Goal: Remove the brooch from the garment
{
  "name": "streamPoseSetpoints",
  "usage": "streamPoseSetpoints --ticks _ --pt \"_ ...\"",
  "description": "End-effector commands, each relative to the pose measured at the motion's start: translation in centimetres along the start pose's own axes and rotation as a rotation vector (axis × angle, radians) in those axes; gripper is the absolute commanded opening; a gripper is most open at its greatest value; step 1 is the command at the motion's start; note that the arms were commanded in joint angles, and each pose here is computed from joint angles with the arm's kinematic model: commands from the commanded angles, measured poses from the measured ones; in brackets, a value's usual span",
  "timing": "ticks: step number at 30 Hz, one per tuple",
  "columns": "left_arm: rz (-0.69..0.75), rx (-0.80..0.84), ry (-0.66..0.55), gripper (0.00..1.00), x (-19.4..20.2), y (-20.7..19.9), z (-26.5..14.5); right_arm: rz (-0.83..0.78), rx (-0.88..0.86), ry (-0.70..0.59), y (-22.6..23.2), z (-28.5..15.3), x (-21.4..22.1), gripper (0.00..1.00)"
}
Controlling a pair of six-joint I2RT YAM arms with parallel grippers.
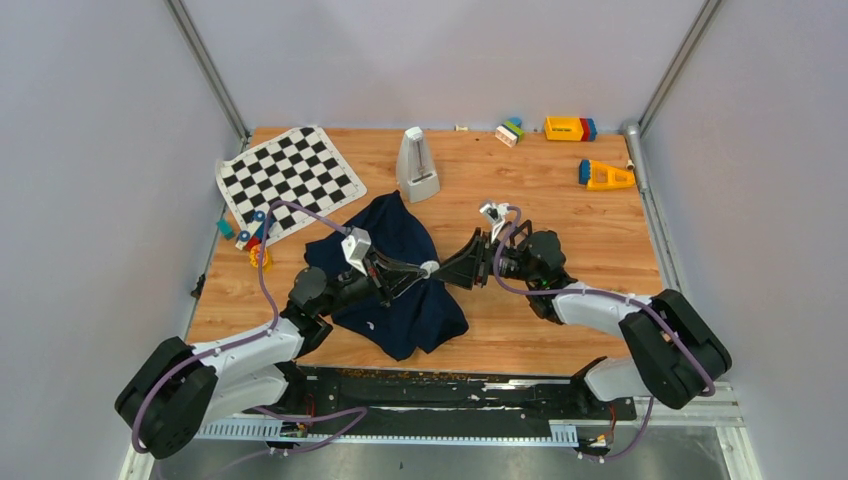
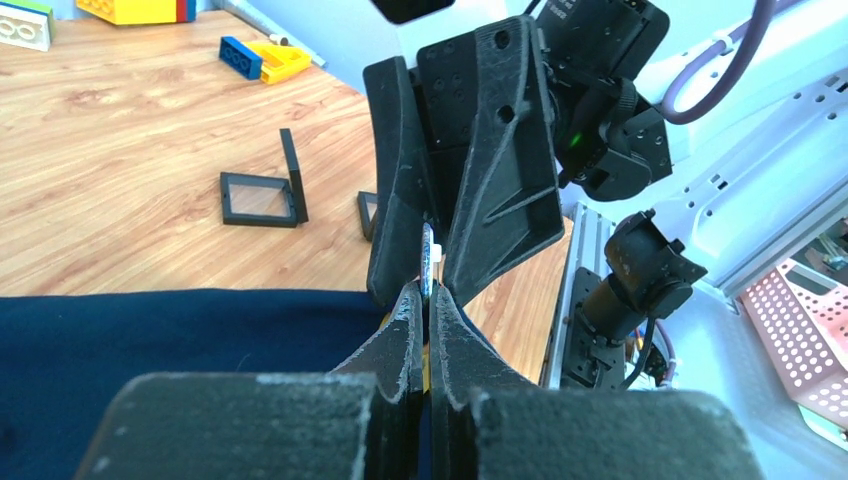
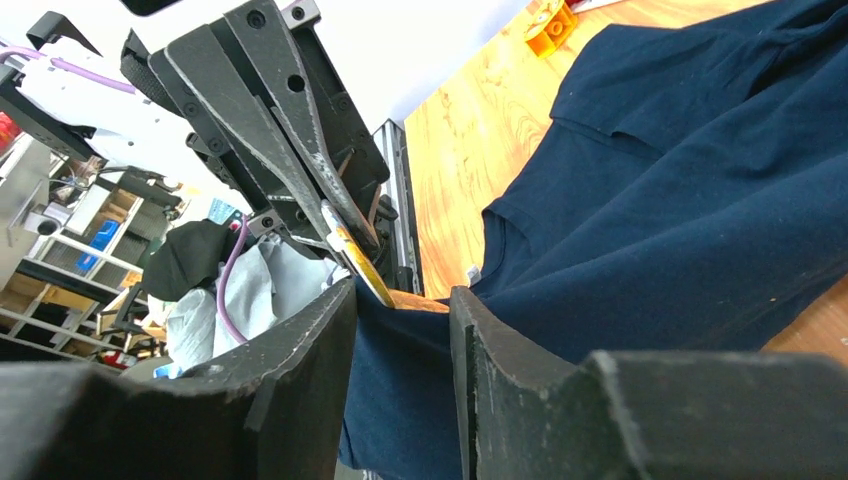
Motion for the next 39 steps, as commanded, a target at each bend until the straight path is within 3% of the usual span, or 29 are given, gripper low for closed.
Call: streamPoseSetpoints --ticks 1,39 --pt "0.075 0.082 -0.077 0.00 -2.2 -1.4 0.4 -0.021 -0.056 -0.007 0.2 0.5 -0.8 0.39" --pt "0.166 0.158 0.026 0.00 -0.9 -1.7 1.6 0.109 0.072 0.026 -1.5 1.7 -1.5 0.21"
Point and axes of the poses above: each gripper's point midway between its finger pads, its own z axis out along the fingers, its own y axis along the line the jaws close on, x = y × z, the point moved 8 cm from there along -z, back along the fingers, and after that the axes turned 7 degrees about -z, right-handed, at the moved point
